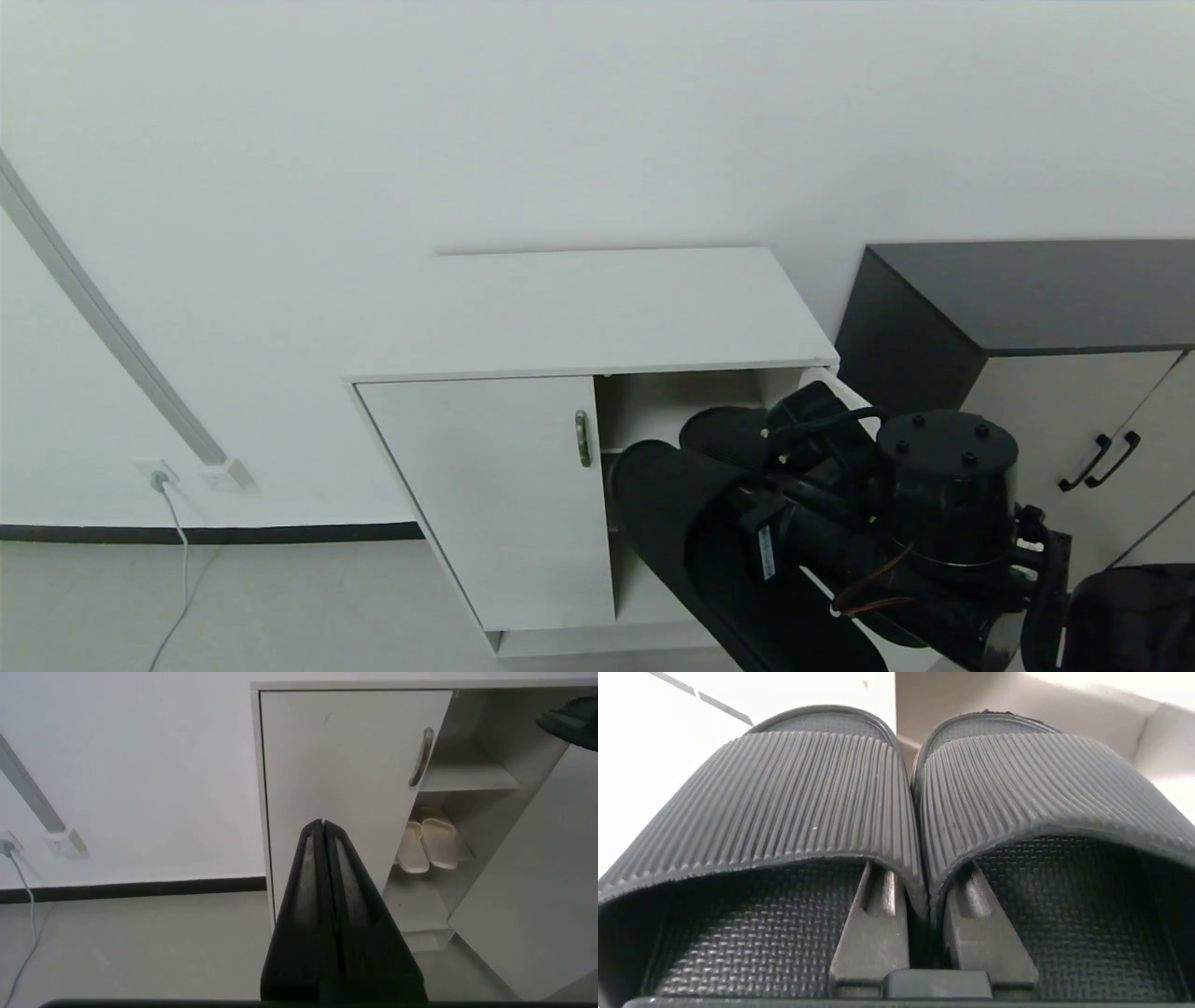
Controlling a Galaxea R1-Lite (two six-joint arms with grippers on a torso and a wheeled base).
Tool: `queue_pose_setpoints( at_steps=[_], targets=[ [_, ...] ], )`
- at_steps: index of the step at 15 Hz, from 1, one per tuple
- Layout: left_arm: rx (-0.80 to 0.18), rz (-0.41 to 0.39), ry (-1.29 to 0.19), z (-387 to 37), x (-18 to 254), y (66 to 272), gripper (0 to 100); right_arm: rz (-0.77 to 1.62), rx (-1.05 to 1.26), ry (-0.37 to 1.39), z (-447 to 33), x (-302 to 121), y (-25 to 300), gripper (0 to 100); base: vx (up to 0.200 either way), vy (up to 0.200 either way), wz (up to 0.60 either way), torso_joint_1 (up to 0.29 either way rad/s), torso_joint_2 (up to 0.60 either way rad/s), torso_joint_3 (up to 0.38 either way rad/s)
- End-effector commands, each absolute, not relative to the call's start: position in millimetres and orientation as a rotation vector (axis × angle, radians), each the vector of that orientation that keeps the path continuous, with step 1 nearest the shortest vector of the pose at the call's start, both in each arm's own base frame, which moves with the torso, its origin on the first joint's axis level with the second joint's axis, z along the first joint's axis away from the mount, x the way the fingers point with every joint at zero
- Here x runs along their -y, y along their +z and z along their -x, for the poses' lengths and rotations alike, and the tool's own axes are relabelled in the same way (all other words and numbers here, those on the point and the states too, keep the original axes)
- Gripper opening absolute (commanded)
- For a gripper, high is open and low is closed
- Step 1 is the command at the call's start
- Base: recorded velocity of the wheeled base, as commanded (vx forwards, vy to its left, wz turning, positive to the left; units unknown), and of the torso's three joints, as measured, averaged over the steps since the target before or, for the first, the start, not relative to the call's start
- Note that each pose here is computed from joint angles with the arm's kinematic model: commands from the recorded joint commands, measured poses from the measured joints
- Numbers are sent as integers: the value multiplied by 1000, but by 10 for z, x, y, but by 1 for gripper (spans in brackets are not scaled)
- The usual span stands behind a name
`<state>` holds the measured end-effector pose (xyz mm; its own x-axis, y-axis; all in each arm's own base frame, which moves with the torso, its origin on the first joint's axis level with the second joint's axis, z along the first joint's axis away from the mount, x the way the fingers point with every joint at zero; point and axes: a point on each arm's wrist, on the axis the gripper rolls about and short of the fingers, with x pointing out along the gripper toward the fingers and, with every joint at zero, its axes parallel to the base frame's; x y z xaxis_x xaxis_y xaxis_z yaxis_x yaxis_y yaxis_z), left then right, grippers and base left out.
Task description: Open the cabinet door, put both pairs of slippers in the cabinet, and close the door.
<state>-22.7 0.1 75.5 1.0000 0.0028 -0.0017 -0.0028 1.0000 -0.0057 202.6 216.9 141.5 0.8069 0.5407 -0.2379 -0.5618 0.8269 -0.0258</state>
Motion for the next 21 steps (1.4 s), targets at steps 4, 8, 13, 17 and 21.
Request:
queue_pose_setpoints(
  at_steps=[4, 8, 13, 17, 21],
  targets=[
    [-2, 6, 3, 227, -1, 755, 0, 102, -231, 590, -2050, -2202, 1351, 0, 0, 0, 0, -228, 549, 310],
    [-2, 6, 3, 227, -1, 755, 0, 101, -222, 593, -2035, -2212, 1348, 0, 0, 0, 0, -221, 540, 315],
    [-2, 6, 3, 227, -1, 755, 0, 105, -222, 594, -2026, -2208, 1344, 0, 0, 0, 0, -188, 506, 314],
    [-2, 6, 3, 227, -1, 755, 0, 106, -222, 597, -2019, -2214, 1344, 0, 0, 0, 0, -160, 487, 316],
    [-2, 6, 3, 227, -1, 755, 0, 106, -222, 595, -2019, -2214, 1344, 0, 0, 0, 0, -132, 470, 332]
  ],
)
